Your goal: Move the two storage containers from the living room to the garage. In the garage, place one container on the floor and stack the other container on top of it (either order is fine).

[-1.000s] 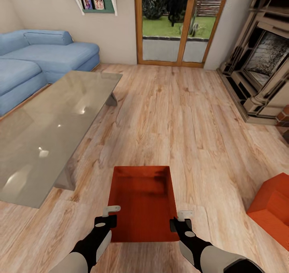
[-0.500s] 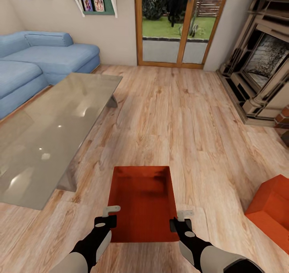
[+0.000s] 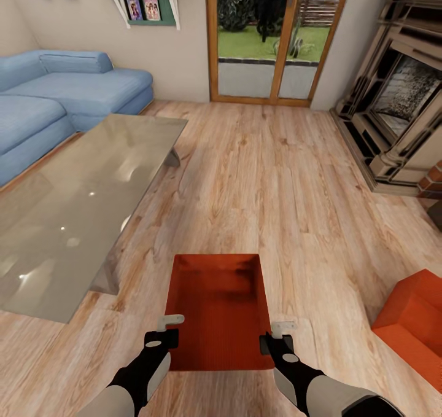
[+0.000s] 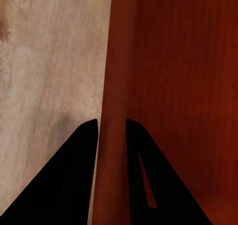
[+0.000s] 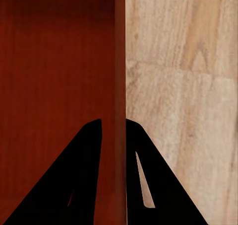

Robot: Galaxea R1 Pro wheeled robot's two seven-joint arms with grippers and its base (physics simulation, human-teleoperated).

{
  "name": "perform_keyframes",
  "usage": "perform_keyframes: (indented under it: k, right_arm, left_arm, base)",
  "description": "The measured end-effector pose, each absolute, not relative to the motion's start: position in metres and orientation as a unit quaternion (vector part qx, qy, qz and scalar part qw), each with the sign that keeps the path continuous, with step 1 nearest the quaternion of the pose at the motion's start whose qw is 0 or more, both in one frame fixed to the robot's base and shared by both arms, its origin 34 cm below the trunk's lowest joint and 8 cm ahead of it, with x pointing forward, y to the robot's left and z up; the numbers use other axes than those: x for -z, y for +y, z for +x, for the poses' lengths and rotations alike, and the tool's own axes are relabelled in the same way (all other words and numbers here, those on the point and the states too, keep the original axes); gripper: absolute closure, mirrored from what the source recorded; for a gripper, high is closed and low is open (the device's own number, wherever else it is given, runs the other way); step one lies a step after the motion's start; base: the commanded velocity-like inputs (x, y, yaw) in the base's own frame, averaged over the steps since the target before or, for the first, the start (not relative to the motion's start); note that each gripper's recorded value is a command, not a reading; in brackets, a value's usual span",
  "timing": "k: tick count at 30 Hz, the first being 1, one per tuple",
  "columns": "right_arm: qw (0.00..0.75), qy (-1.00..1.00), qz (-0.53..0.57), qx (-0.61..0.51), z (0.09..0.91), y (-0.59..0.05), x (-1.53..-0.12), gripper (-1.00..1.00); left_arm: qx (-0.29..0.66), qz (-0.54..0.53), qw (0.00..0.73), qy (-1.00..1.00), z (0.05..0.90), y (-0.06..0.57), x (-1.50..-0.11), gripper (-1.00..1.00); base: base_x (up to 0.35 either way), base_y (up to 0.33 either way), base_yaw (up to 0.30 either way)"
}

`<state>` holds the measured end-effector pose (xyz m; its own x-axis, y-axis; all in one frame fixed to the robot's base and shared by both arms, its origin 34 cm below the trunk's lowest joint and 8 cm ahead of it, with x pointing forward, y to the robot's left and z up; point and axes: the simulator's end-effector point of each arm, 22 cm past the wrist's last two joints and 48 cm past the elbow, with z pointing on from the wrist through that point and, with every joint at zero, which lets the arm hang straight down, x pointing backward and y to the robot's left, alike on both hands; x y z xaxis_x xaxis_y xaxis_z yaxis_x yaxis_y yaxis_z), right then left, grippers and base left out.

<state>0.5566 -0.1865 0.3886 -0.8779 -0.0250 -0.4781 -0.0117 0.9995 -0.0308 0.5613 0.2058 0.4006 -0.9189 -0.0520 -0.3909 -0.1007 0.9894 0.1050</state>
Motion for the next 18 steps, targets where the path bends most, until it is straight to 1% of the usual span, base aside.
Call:
perform_keyframes:
  k: [18]
  right_arm:
    - [0.247,0.969,-0.009,0.014,0.559,-0.185,-0.421,1.00]
  left_arm:
    - [-0.061,-0.039,0.198,0.978,0.564,0.207,-0.433,1.00]
  base:
    - [0.000,0.000,0.000]
